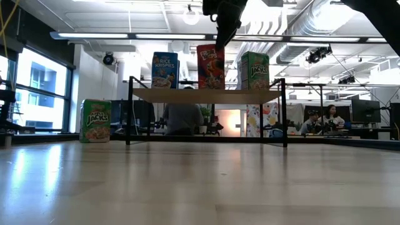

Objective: Stack cereal on shelf
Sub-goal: Put the red cereal box on the shelf aligned with the other red cereal boxes

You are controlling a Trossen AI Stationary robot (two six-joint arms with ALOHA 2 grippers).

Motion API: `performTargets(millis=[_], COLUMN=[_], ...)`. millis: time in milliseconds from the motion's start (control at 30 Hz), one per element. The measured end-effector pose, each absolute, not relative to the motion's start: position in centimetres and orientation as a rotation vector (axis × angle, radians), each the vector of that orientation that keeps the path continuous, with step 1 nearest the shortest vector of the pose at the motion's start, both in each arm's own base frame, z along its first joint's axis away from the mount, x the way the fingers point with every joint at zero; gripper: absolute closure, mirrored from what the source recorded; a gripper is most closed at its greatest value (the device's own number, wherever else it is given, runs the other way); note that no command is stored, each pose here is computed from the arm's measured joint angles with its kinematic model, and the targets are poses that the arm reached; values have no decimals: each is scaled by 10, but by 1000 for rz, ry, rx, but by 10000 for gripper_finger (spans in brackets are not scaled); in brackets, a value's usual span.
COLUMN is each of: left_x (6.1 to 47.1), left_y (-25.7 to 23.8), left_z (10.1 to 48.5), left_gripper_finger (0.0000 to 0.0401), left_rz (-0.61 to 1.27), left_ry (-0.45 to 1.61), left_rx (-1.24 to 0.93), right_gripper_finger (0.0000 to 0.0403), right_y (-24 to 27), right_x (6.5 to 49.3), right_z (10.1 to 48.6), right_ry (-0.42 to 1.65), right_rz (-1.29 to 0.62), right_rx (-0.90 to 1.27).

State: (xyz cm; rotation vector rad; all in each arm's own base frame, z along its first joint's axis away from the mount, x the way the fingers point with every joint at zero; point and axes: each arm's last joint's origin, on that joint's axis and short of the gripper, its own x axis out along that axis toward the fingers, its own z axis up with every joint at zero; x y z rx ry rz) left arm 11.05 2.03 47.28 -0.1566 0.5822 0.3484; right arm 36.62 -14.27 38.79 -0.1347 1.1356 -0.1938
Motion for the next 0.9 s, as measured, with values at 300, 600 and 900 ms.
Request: performTargets(millis=[300, 600, 900], left_x=[111, 110, 110], left_y=[20, 20, 20], left_z=[473, 473, 473], left_gripper_finger=[132, 132, 132], left_rz=[348, 348, 348], left_ry=[582, 582, 582], left_rx=[-157, -157, -157], right_gripper_finger=[206, 169, 169], right_y=[-143, -144, -143], right_x=[366, 366, 364], right_z=[388, 388, 391], right_ry=[1136, 1144, 1142], right_rz=[-198, -234, -234], right_rx=[-137, -159, -160])
